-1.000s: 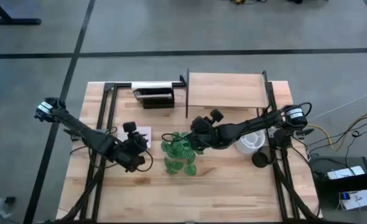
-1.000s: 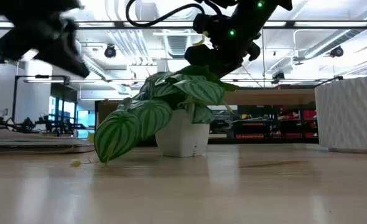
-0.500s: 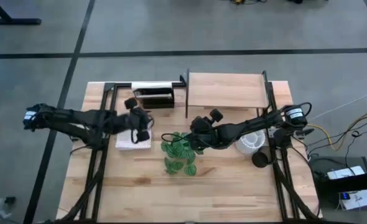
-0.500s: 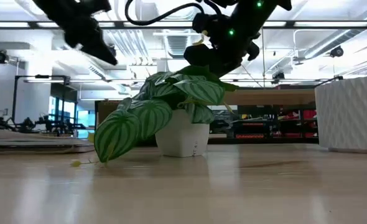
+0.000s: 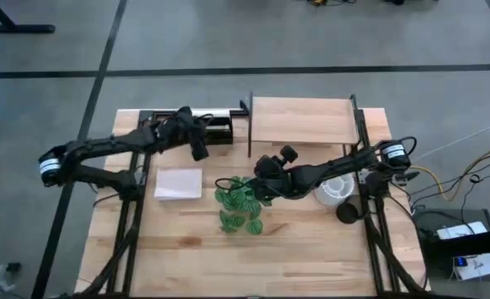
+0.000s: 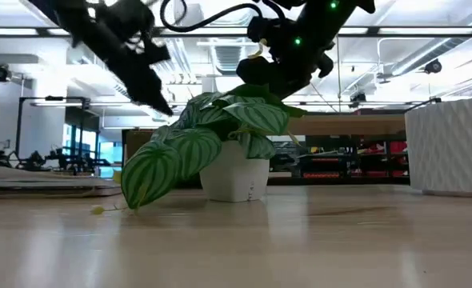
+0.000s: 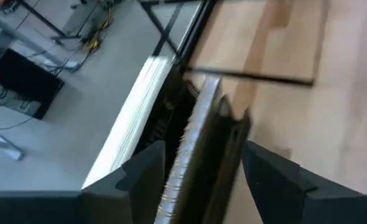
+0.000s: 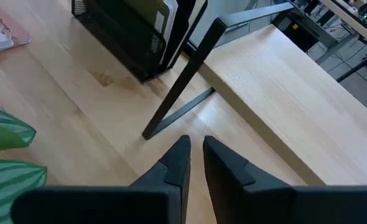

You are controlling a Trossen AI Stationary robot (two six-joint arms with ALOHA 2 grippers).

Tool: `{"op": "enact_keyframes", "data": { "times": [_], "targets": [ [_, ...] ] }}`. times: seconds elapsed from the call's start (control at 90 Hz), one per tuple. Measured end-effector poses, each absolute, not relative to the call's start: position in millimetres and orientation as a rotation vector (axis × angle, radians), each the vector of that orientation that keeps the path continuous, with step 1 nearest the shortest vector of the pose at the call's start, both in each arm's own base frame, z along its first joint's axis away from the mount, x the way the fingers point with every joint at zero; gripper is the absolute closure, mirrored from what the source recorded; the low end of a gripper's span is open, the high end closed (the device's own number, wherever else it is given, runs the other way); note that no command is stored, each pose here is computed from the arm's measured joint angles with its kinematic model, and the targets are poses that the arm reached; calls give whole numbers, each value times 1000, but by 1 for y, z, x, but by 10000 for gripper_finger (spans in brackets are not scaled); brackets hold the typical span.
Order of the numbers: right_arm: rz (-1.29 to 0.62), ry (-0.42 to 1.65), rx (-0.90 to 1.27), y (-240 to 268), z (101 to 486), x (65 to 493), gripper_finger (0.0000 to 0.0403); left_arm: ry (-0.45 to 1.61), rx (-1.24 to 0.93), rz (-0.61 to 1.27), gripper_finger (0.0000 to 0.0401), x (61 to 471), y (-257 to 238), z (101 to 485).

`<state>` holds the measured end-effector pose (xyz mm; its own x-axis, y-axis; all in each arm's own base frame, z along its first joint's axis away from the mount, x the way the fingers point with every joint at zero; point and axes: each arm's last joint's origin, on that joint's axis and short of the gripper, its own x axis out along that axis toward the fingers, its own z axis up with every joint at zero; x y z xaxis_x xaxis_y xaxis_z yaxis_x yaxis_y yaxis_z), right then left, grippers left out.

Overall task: Stock shelves
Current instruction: Remove the green notebook from the black mesh bookshelf

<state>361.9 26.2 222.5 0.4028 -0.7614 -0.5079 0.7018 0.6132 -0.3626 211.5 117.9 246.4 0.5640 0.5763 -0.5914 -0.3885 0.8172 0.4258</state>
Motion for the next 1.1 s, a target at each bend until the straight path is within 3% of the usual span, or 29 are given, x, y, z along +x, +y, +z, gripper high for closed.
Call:
{"op": "enact_keyframes", "data": {
  "times": [0.367, 0.822, 1.1],
  "targets": [
    [-943, 667, -33, 26, 220, 361, 374, 933, 293, 543, 213, 229, 145, 208],
    [-932, 685, 29, 27, 211, 357, 375, 918, 331, 665, 365, 226, 148, 216],
    [-931, 694, 18, 26, 209, 356, 379, 840, 343, 692, 383, 218, 143, 235]
  ]
}}
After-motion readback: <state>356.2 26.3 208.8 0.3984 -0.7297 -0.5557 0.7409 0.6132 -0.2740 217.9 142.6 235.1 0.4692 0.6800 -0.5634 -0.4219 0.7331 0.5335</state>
